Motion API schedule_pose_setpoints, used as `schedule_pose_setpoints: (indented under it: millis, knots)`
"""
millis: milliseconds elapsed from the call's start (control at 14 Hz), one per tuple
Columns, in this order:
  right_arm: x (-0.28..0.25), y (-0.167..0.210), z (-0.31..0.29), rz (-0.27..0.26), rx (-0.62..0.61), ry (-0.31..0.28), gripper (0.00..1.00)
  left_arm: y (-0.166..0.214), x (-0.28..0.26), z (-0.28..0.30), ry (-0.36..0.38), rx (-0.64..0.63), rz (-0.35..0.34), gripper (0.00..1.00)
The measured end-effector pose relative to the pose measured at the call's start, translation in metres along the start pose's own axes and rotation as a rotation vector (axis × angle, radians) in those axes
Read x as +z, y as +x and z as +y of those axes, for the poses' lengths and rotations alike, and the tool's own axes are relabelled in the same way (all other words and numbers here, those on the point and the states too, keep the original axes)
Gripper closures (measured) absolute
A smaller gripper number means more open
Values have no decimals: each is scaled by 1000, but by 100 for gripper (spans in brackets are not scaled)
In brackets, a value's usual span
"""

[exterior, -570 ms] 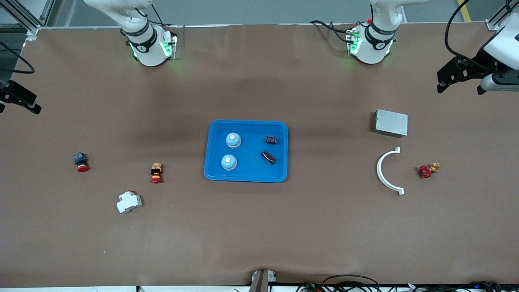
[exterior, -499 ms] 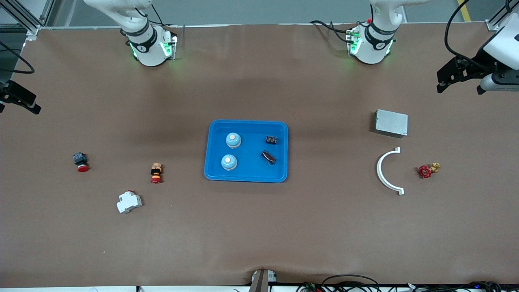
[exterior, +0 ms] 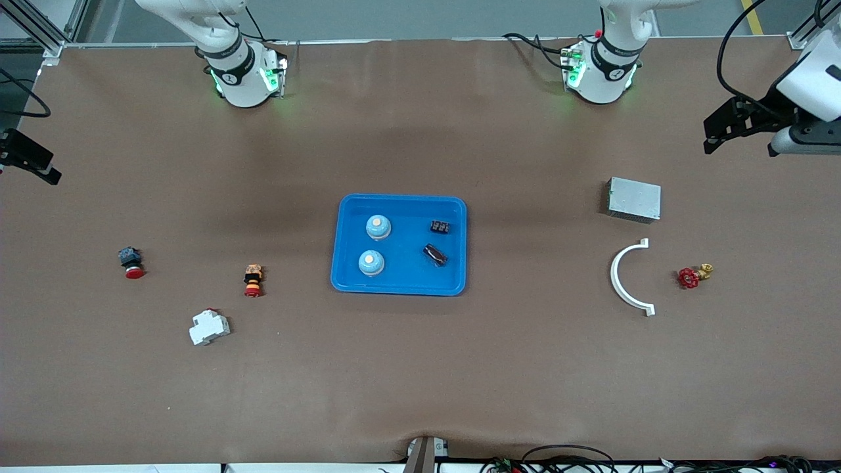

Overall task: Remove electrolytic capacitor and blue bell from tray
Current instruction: 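Reach the left gripper into the tray and grasp a brown capacitor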

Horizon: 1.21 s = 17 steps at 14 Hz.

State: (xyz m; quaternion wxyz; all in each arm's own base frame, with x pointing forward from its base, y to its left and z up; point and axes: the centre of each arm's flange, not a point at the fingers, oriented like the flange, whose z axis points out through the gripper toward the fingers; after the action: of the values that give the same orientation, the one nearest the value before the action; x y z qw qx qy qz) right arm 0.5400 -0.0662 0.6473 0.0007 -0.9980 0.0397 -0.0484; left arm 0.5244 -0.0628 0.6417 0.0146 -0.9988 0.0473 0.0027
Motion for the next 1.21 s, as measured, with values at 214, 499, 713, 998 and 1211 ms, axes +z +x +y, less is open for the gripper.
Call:
schedule_pose_setpoints:
  millis: [214, 499, 713, 998, 1211]
  knots:
    - [-1, 0, 1, 0, 2, -1, 0, 26, 47, 46, -10, -43, -57, 0]
    - [-1, 0, 3, 2, 5, -1, 0, 55, 119, 147, -27, -201, -84, 0]
    - [-1, 0, 3, 2, 7, -1, 0, 62, 170, 224, -45, -387, -84, 0]
    - [2, 1, 2, -6, 5, -1, 0, 63, 246, 299, -58, -594, -93, 0]
    - [11, 5, 3, -22, 6, -1, 0, 58, 292, 337, -70, -724, -104, 0]
